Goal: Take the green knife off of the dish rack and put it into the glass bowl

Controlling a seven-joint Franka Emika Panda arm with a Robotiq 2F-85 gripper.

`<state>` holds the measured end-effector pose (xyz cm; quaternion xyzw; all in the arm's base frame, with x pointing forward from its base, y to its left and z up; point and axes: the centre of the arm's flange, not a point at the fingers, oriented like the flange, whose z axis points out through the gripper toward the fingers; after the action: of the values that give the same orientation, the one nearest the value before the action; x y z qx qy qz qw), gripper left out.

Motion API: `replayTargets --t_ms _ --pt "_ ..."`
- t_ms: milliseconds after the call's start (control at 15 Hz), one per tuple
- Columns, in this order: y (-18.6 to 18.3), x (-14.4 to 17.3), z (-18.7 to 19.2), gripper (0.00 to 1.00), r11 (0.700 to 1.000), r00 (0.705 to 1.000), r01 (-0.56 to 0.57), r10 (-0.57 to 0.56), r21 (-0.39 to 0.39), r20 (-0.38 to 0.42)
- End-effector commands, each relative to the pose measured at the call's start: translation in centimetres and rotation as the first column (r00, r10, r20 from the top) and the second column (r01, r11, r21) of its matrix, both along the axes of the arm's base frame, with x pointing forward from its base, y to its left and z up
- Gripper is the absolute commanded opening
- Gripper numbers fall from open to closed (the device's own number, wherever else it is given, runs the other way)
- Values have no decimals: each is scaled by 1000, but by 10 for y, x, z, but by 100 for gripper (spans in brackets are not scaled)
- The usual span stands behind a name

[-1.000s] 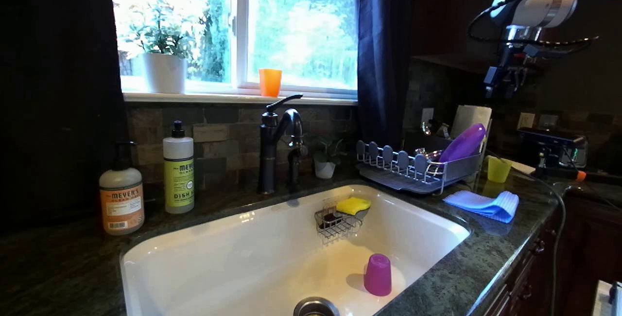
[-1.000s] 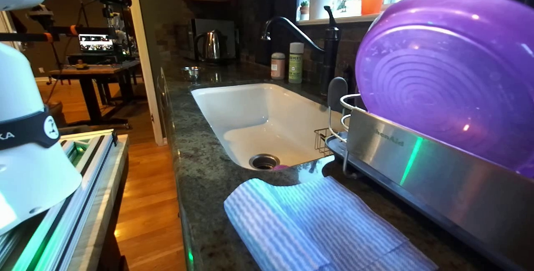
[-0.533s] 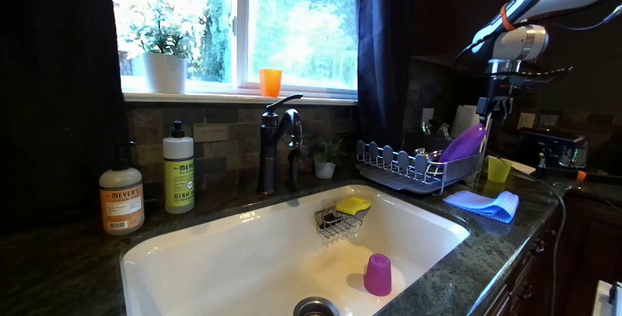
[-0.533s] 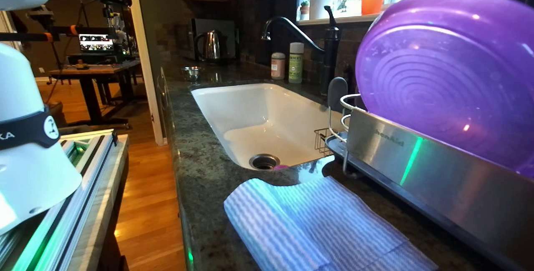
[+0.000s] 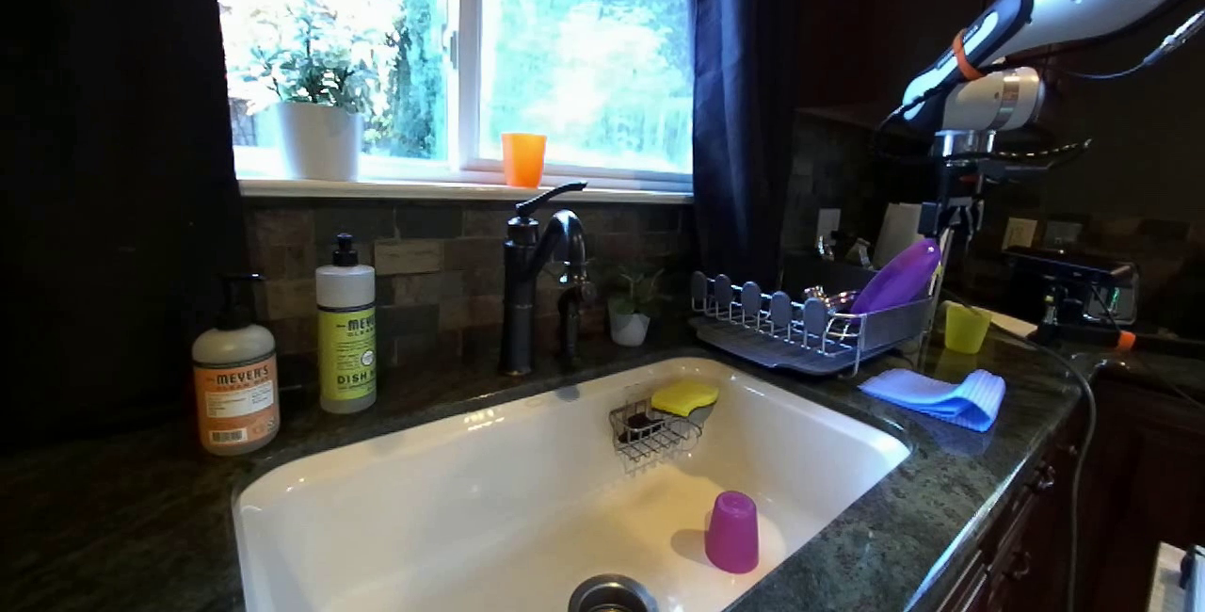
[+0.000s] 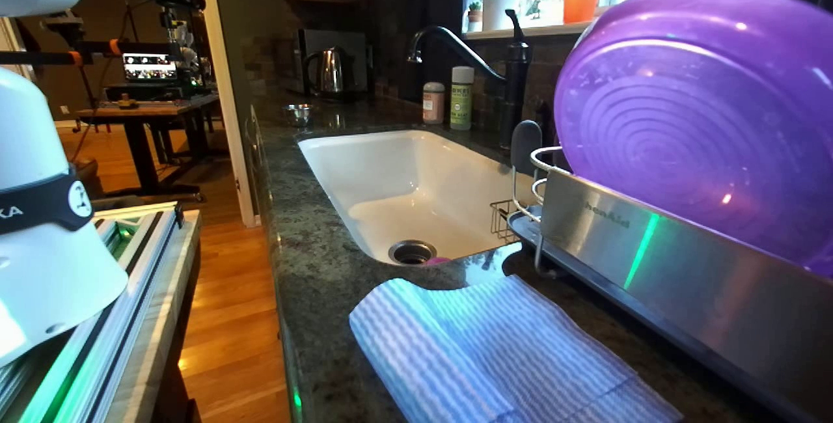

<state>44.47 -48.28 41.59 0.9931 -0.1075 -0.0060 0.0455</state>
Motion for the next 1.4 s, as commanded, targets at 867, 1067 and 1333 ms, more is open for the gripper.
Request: replayTargets --t_ms 867,1067,1333 --pt "8 15 -22 37 992 992 -113 115 48 -42" --pt "14 16 -22 9 991 991 -124 126 49 -43" --pt "37 15 -2 0 988 988 -152 153 42 -21"
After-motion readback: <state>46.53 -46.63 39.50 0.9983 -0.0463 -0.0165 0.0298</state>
